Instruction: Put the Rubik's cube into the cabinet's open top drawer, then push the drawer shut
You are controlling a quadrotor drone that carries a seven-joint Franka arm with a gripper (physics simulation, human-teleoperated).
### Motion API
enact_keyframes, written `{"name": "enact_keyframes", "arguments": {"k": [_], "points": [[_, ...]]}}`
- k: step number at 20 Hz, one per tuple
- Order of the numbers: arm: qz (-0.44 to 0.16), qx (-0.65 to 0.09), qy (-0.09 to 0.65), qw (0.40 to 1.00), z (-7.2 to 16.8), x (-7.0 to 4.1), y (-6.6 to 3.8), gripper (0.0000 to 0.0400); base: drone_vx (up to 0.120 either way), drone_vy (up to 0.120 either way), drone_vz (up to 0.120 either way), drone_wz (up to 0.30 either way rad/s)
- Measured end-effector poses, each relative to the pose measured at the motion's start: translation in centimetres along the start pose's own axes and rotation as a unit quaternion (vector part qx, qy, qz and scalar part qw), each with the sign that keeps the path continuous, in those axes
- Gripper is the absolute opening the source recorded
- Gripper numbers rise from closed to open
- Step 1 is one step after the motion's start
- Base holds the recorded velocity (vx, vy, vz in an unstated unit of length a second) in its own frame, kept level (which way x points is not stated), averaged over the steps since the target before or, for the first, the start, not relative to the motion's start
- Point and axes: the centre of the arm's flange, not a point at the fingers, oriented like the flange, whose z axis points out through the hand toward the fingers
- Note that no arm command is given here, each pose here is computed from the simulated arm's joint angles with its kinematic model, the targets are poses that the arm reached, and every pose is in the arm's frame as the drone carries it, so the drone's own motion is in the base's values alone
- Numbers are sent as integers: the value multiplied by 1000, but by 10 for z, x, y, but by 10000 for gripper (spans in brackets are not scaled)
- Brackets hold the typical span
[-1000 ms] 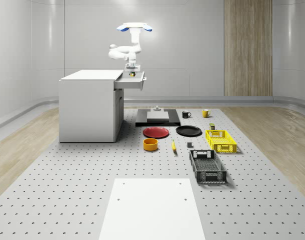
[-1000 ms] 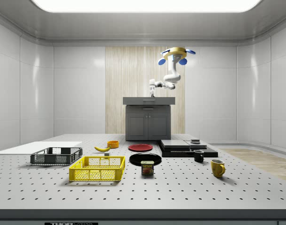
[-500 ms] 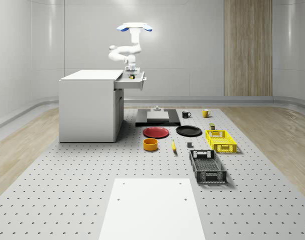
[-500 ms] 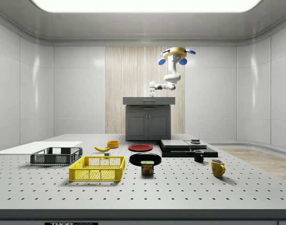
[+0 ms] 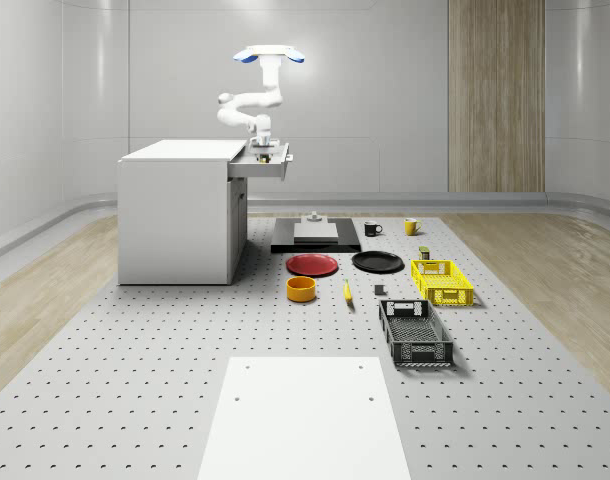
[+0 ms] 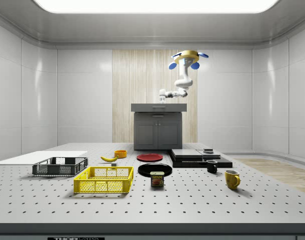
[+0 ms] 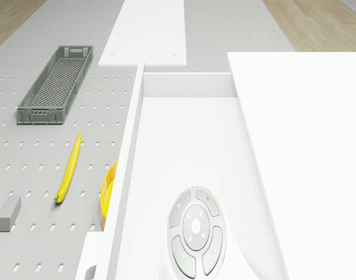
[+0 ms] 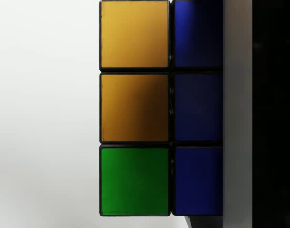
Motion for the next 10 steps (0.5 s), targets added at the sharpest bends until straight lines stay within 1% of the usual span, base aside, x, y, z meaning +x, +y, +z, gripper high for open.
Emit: {"name": "enact_keyframes", "arguments": {"k": [5,8,10], "points": [[0,0,0,1000,-14,0,0,391,0,0,0,0],[0,0,0,1000,-24,0,0,396,0,0,120,0],[0,0,0,1000,-29,0,0,398,-100,100,120,0]]}}
